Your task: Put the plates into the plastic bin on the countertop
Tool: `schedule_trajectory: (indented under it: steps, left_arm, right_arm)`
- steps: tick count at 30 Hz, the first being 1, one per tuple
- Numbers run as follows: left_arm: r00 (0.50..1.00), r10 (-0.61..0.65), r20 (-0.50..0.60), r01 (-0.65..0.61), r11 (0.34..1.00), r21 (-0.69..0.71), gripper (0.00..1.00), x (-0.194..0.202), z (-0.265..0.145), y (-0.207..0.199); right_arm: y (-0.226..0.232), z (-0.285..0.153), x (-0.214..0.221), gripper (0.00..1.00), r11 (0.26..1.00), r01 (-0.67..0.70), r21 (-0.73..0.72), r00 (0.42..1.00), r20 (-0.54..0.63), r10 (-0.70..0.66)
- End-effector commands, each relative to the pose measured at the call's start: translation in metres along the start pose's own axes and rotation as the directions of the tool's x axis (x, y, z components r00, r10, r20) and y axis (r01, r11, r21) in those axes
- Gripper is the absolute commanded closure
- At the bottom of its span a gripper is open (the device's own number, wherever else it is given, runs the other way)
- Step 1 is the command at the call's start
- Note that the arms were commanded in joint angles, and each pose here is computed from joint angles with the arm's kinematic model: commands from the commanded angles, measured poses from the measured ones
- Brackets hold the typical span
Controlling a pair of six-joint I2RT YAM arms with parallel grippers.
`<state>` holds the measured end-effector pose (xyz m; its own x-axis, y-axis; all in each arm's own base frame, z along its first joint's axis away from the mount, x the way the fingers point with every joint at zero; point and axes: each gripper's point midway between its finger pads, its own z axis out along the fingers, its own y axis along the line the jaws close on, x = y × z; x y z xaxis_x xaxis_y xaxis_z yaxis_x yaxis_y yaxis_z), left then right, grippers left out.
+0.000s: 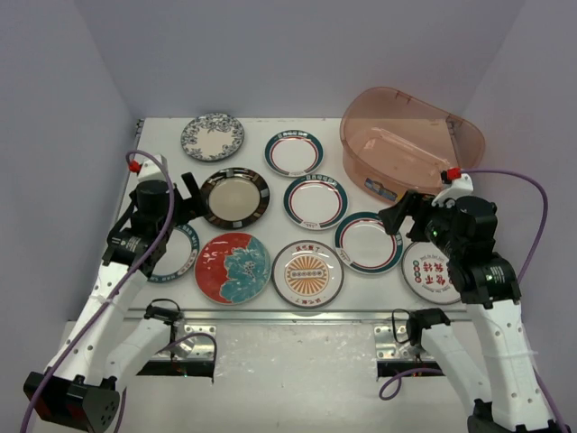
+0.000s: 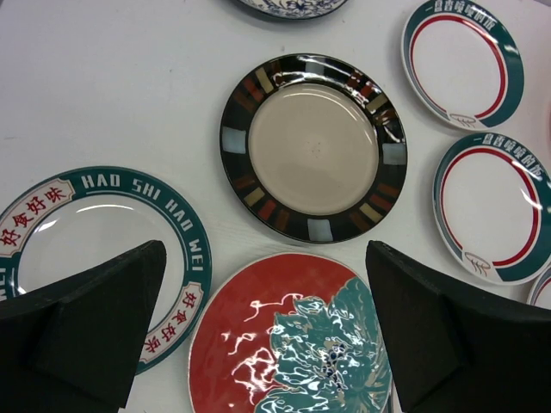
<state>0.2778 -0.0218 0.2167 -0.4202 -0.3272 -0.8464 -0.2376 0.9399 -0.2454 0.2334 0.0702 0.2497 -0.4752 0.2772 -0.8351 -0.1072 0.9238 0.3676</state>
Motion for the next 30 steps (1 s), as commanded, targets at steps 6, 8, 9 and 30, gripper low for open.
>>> schedule_trajectory:
  steps: [6, 8, 9, 30]
  left_arm:
    - [0.983, -0.184, -0.015, 0.185, 0.979, 0.091, 0.00, -0.021, 0.007, -0.036]
    - [0.959, -0.280, -0.037, 0.282, 0.956, 0.085, 0.00, -0.024, 0.015, -0.042]
    - [0.948, -0.314, -0.052, 0.317, 0.944, 0.089, 0.00, -0.026, 0.021, -0.043]
    - [0.666, -0.701, -0.256, 0.722, 0.692, -0.016, 0.00, -0.036, 0.325, 0.046]
  right_arm:
    - [0.024, 0.000, -0.006, 0.01, 0.989, -0.029, -0.144, 0.997, 0.068, 0.039]
    - [0.035, 0.001, -0.001, 0.01, 0.977, -0.044, -0.207, 0.997, 0.048, 0.055]
    - [0.040, 0.002, 0.001, 0.01, 0.971, -0.055, -0.233, 0.998, 0.026, 0.063]
    - [0.070, -0.011, 0.010, 0.01, 0.913, -0.089, -0.398, 0.996, -0.036, 0.081]
